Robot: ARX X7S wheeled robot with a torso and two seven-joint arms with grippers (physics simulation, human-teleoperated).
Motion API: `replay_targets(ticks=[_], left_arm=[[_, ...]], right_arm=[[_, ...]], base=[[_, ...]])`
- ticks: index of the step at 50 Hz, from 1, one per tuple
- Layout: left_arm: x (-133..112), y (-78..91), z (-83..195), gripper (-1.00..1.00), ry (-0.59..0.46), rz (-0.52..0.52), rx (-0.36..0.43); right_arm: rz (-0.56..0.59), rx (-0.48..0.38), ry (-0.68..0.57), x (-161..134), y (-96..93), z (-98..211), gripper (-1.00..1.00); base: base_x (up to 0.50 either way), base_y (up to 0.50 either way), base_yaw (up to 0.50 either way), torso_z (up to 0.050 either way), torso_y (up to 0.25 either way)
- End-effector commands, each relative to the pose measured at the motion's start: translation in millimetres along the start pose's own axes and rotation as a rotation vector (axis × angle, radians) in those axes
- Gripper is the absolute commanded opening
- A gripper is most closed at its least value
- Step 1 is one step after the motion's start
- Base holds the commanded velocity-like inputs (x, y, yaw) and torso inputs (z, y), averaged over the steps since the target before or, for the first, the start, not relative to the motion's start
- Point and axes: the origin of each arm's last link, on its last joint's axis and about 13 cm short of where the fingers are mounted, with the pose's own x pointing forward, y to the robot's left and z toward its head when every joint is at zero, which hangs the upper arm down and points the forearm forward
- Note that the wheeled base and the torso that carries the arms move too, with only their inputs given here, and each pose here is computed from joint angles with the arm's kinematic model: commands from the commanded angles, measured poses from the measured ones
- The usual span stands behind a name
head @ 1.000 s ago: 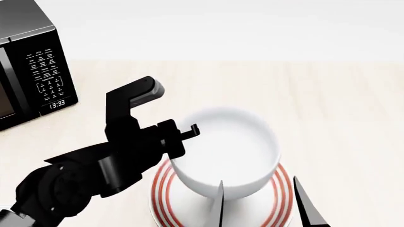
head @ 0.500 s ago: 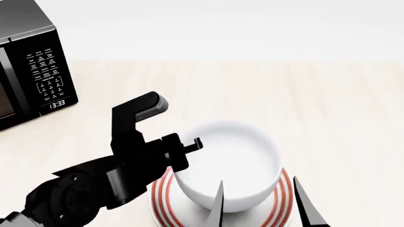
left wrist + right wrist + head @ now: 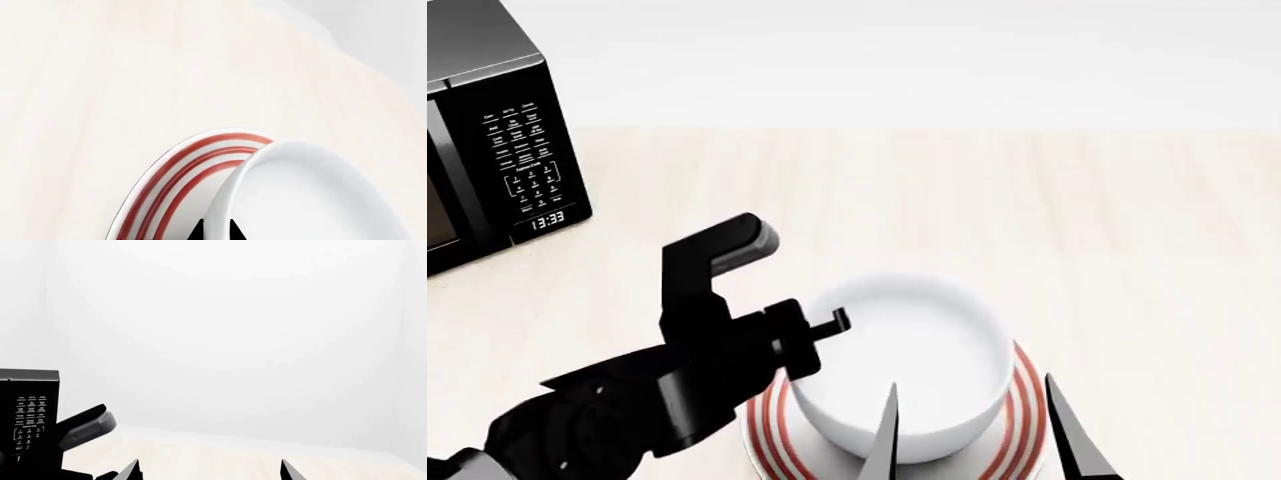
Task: Pick up the white bowl and put it on the plate.
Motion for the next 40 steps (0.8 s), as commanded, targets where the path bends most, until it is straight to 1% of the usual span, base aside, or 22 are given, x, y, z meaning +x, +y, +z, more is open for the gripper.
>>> replay_targets(ticks=[1, 17, 21, 22, 26, 30, 33, 34, 36, 40], left_arm=[[3, -4.0, 0, -1.00, -0.037, 0.014, 0.016], [4, -2.3, -7, -1.00, -0.002, -0.003, 0.034], [4, -1.7, -8, -1.00, 0.006, -0.007, 0.051], [4, -1.6, -8, 1.00, 0.009, -0.011, 0.059], [4, -0.4, -9, 1.00, 0.006, -0.014, 0.055], [4, -2.8, -7, 1.00, -0.015, -0.022, 0.079], [-3, -4.9, -3, 1.00, -0.073, -0.008, 0.142], [-7, -5.8, -2, 1.00, -0.093, -0.007, 0.147], [-10, -6.0, -1, 1.00, -0.126, 0.006, 0.182], [-22, -5.6, 4, 1.00, -0.206, 0.024, 0.208]], right_arm=[[-0.012, -0.010, -0.020, 2, -1.0, 1, 1.00], [-0.010, -0.010, -0.020, 3, -0.7, 1, 1.00], [-0.009, -0.010, -0.019, 2, -0.5, 1, 1.00], [-0.009, -0.010, -0.019, 3, -0.5, 1, 1.00], [-0.009, -0.009, -0.019, 3, -0.6, 1, 1.00], [-0.009, -0.009, -0.020, 3, -0.7, 1, 1.00], [-0.010, -0.009, -0.020, 3, -0.9, 1, 1.00], [-0.010, -0.008, -0.020, 3, -1.0, 1, 1.00], [-0.011, -0.009, -0.019, 3, -1.0, 1, 1.00], [-0.013, -0.009, -0.023, 2, -1.5, 3, 1.00]], base=[[0.00, 0.00, 0.00, 0.000, 0.000], [0.00, 0.00, 0.00, 0.000, 0.000], [0.00, 0.00, 0.00, 0.000, 0.000], [0.00, 0.00, 0.00, 0.000, 0.000], [0.00, 0.00, 0.00, 0.000, 0.000], [0.00, 0.00, 0.00, 0.000, 0.000], [0.00, 0.00, 0.00, 0.000, 0.000], [0.00, 0.00, 0.00, 0.000, 0.000], [0.00, 0.00, 0.00, 0.000, 0.000], [0.00, 0.00, 0.00, 0.000, 0.000]])
